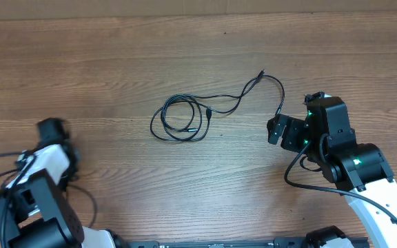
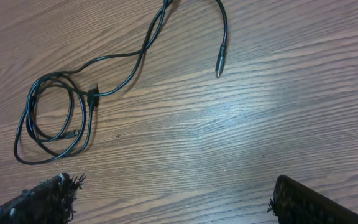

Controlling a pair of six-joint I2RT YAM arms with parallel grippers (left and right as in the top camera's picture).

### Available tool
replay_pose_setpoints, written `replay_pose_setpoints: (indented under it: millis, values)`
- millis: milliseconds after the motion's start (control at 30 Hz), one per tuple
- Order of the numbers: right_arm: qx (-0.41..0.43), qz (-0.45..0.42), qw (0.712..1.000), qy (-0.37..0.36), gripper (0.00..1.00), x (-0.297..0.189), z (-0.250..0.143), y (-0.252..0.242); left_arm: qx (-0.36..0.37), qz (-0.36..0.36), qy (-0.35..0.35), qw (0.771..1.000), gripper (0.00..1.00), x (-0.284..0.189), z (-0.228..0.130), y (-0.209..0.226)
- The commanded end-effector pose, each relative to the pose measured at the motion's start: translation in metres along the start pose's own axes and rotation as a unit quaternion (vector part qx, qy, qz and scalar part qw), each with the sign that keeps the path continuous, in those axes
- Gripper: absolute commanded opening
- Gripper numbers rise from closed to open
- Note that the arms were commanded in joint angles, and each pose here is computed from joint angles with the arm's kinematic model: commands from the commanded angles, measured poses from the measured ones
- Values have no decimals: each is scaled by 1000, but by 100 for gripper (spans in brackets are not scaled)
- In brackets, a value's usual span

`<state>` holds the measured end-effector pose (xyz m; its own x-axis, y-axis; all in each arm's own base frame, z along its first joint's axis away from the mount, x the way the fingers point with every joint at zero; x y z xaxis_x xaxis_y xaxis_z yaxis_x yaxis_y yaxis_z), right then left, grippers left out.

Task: Untangle cables

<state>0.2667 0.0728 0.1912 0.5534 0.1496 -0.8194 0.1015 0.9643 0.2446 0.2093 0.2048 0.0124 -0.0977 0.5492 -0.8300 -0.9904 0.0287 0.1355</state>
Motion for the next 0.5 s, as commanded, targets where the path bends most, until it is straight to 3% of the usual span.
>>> replay_pose_setpoints:
  millis: [0,367,467]
  values:
    - [1,3,1000,-7,100,-3,5,1,21,22,-27,999,4,15,25,16]
    - [1,3,1000,-7,100,-3,4,1,-17,-28,-67,997,4,17,91,0]
    - [1,3,1000,-7,100,-3,4,1,-15,-53,-47,997,4,9,96,-12]
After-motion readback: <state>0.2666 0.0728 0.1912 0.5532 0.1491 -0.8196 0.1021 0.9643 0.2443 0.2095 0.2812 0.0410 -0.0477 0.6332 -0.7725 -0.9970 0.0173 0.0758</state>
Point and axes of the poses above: each gripper's point midway between its finger pads, its own x axis out along the fingers, its own y axis along the line the jaws close on, z = x × y, the point moved 1 cm from there along -x, back along the fingers, and after that the axes turned 4 degrees about -x, right-handed, at the moved point
